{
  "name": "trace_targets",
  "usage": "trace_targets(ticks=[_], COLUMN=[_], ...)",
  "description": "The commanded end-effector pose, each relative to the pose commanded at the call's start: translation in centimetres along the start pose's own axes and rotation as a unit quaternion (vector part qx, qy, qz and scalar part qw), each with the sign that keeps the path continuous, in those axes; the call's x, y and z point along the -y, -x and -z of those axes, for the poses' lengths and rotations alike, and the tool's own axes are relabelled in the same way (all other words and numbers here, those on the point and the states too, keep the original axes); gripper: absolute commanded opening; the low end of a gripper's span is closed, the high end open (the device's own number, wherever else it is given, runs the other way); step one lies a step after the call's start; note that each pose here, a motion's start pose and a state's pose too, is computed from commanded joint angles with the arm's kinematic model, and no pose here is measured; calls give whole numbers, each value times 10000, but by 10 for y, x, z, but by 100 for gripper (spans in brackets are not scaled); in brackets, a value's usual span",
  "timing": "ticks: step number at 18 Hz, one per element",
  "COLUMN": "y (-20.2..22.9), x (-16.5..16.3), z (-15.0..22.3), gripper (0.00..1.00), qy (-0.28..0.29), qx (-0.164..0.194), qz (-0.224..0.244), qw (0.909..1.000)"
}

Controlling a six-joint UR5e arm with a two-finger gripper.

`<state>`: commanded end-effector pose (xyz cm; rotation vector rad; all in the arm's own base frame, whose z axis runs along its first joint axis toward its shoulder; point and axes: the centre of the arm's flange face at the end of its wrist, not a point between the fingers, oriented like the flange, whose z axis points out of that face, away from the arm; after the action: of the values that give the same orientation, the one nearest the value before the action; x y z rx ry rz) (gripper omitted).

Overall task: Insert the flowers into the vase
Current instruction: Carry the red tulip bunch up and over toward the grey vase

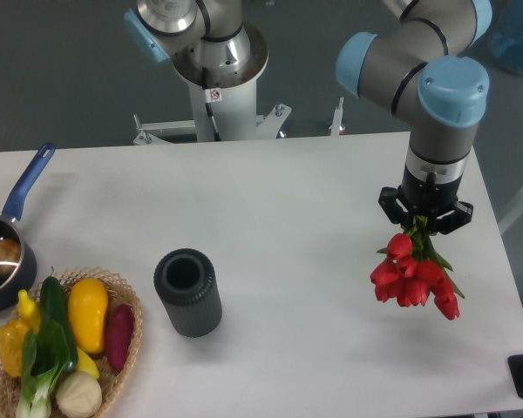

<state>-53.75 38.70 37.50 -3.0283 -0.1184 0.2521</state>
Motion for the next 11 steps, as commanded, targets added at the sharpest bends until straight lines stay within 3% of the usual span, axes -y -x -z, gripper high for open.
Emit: trace_targets(ticks=[8, 11], y=[-25, -43], x=[19, 34], z=[44, 76], gripper=[0, 0], qy=[-312, -1049], qx=[188, 24], qz=[-120, -73], qw=[9993, 9945])
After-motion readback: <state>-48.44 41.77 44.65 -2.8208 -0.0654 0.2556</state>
